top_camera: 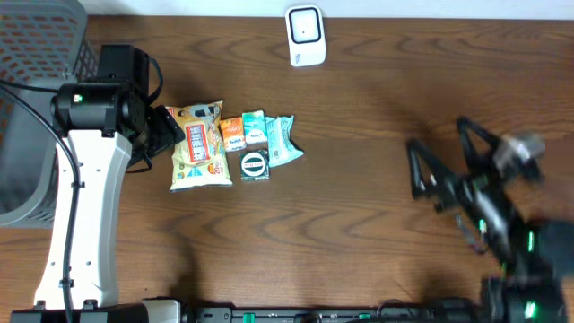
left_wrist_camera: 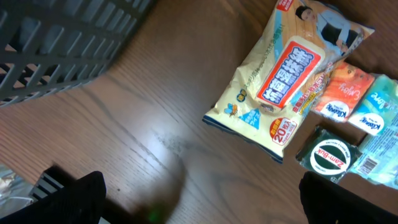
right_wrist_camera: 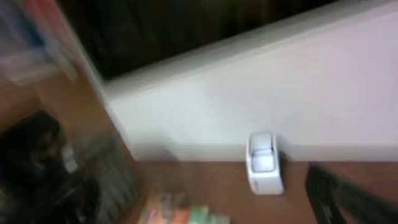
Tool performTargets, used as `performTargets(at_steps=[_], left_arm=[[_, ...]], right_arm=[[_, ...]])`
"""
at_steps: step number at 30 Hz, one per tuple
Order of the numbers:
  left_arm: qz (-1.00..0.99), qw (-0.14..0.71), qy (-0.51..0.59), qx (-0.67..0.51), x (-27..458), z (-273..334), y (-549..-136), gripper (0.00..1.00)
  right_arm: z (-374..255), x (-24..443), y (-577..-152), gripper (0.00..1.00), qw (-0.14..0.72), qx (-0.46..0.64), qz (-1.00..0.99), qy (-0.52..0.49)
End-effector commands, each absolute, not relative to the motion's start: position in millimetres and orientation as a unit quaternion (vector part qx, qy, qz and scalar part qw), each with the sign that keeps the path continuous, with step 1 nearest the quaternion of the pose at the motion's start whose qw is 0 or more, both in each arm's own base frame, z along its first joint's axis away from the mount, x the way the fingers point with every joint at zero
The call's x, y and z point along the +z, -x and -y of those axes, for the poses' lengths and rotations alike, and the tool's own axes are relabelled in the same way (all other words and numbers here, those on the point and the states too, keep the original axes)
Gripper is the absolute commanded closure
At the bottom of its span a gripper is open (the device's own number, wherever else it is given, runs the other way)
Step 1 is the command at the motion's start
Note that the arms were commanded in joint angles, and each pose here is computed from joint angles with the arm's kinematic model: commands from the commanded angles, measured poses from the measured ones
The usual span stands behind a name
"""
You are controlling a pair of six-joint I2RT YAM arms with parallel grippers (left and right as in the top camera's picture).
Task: Scan the item barcode
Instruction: 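Reach the right gripper to the items and grasp the mint-green wipes pack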
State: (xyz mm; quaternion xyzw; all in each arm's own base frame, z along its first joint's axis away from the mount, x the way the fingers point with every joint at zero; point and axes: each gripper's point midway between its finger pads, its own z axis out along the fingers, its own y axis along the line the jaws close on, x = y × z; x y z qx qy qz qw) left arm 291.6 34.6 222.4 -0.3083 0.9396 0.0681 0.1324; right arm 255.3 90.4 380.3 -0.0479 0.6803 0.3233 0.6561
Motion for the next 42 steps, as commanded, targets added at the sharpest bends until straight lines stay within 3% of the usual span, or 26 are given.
performTargets(at_steps=[1, 5, 9, 14, 22, 27, 32, 35, 39, 42], left_arm=[[-0.938, 0.130, 0.312, 0.073, 222.2, -37.0, -289.8, 0.02], [-0.938, 0.130, 0.313, 0.073, 222.1, -37.0, -289.8, 0.02], [-0.938, 0.130, 0.312, 0.073, 222.2, -37.0, -289.8, 0.02], [-0.938, 0.130, 0.313, 0.073, 222.2, -37.0, -289.8, 0.02], [-0.938, 0.130, 0.312, 0.073, 222.2, -37.0, -289.8, 0.02], [-0.938, 0.130, 0.313, 0.073, 222.2, -37.0, -289.8, 0.02], [-0.938, 0.130, 0.313, 0.073, 222.2, -37.0, -289.8, 0.02], [-0.938, 0.130, 0.312, 0.073, 222.2, -37.0, -289.8, 0.02], [-0.938, 0.130, 0.313, 0.073, 222.2, -37.0, -289.8, 0.02], [-0.938, 0.130, 0.313, 0.073, 222.2, -37.0, -289.8, 0.02]], right_arm=[[-132.6, 375.0, -285.5, 0.01, 0.566, 0.357, -0.724, 0.170], [-179.9, 368.7, -324.8, 0.01, 0.486, 0.369, -0.762, 0.218], [-207.0, 337.2, -373.1, 0.01, 0.443, 0.281, -0.829, 0.191], [-231.3, 276.2, -403.3, 0.01, 0.357, 0.190, -0.892, 0.202], [-262.0, 170.9, -408.3, 0.01, 0.219, 0.192, -0.930, 0.223], [-302.7, 145.1, -393.4, 0.01, 0.160, 0.292, -0.909, 0.250], [-307.0, 103.8, -402.6, 0.01, 0.135, 0.275, -0.927, 0.218], [-302.3, 74.9, -408.5, 0.09, 0.109, 0.258, -0.946, 0.163], [-304.1, 47.6, -410.1, 0.14, 0.089, 0.260, -0.949, 0.155], [-304.2, 39.5, -409.1, 0.24, 0.081, 0.259, -0.950, 0.154]])
